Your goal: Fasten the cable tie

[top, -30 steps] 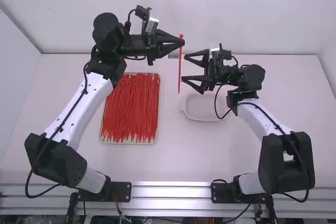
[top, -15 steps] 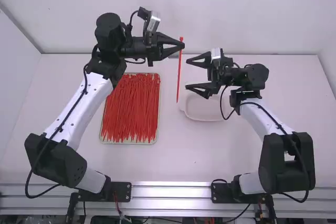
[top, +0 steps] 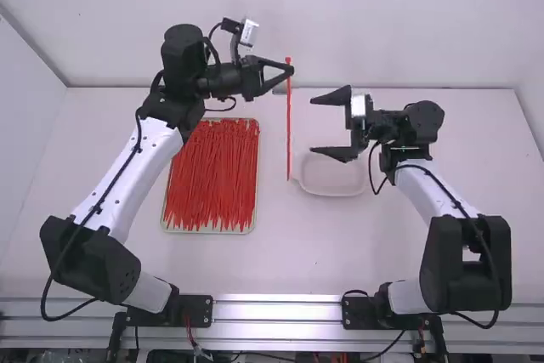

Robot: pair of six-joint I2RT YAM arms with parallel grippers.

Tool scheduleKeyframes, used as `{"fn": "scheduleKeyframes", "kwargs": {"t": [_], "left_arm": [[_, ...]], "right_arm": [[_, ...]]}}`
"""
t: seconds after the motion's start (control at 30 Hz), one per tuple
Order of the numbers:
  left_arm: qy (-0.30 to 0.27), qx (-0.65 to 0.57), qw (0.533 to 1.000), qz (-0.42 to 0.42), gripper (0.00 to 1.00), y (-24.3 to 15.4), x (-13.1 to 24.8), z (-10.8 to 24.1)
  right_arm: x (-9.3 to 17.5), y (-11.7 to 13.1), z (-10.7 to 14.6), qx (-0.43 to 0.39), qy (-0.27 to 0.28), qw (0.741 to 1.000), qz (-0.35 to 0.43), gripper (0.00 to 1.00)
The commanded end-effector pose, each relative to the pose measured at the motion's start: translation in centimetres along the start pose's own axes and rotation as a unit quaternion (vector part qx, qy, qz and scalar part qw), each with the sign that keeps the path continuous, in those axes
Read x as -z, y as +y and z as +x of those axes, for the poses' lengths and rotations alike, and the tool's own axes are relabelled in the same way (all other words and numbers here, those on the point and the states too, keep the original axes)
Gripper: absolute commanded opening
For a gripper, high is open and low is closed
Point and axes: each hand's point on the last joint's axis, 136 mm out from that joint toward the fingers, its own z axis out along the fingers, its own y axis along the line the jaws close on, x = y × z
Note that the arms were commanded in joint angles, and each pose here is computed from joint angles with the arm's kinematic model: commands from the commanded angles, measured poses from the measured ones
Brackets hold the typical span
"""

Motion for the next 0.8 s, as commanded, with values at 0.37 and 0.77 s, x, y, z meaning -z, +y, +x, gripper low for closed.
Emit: {"fn": "scheduleKeyframes", "kwargs": {"t": [0.37, 0.77], "left_arm": [[-0.022, 0.061, 0.998, -0.013, 0.02, 0.6, 1.3, -1.8], [-0.037, 0.081, 0.996, -0.026, 0.02, 1.8, 2.8, -2.7]], "right_arm": [[-1.1, 0.6, -0.5, 0.251, -0.012, 0.968, -0.025, 0.98], [-3.4, 2.0, -1.0, 0.386, -0.042, 0.92, -0.05, 0.98]]}}
